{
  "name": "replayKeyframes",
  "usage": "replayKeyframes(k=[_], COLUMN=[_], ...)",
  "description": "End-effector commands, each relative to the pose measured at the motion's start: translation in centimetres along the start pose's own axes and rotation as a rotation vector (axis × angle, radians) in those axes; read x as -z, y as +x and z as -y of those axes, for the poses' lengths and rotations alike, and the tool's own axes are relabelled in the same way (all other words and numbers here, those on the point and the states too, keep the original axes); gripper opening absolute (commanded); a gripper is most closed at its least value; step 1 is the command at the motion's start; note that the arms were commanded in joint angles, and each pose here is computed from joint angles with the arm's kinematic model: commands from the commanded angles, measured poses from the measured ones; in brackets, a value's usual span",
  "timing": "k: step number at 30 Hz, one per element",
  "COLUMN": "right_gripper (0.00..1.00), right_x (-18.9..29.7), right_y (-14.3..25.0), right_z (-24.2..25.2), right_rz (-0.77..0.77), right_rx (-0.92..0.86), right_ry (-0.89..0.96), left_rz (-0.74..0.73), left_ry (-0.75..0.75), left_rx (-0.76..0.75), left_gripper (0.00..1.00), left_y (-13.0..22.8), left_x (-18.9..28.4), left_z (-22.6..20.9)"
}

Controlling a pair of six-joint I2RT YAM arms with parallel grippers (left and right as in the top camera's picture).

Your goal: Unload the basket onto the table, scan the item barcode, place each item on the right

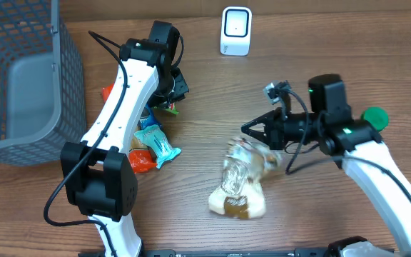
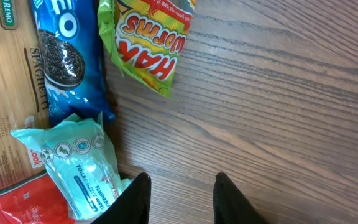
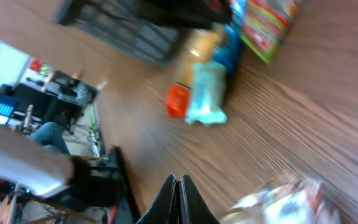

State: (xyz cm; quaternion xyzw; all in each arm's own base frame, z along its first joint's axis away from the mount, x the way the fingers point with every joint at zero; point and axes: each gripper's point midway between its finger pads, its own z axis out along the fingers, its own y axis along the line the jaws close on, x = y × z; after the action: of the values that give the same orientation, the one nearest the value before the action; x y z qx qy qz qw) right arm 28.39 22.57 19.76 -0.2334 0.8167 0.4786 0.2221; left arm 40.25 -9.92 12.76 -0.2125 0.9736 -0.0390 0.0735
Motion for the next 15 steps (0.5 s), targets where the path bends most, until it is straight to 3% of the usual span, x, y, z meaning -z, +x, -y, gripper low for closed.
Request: replayKeyframes(k=[1,8,9,11,15], right_gripper=[0.04,0.04,0.09,0.29,0.45], right_x=[-0.8,-0.1,0.2,1.1,2.6], right_y=[0.0,0.8,0.7,0.9,3.0], right_z=[2.7,5.1,5.3,5.7,6.1], right_rz=[-0.019,-0.035,-0.031,-0.022,-0.065], right_rx=[0.001,-0.164,-0.198,-0.311,-0.484], right_ry=[0.088,0.219,0.229,0.253,0.29], left_rz=[0.035,0.036,0.036,0.037,0.036], left_ry=[0.005,0.005,0.005,0.006,0.005], left_rx=[-0.014,-0.015,-0.016,-0.03,-0.052], left_gripper=[0.27,0.27,0.27,0.27,0.28], left_y=[-0.5,-0.5,-0.5,-0.6,-0.6], left_x=[1.2,1.2,1.2,1.2,1.2], left_z=[-0.2,-0.2,-0.2,-0.2,-0.2])
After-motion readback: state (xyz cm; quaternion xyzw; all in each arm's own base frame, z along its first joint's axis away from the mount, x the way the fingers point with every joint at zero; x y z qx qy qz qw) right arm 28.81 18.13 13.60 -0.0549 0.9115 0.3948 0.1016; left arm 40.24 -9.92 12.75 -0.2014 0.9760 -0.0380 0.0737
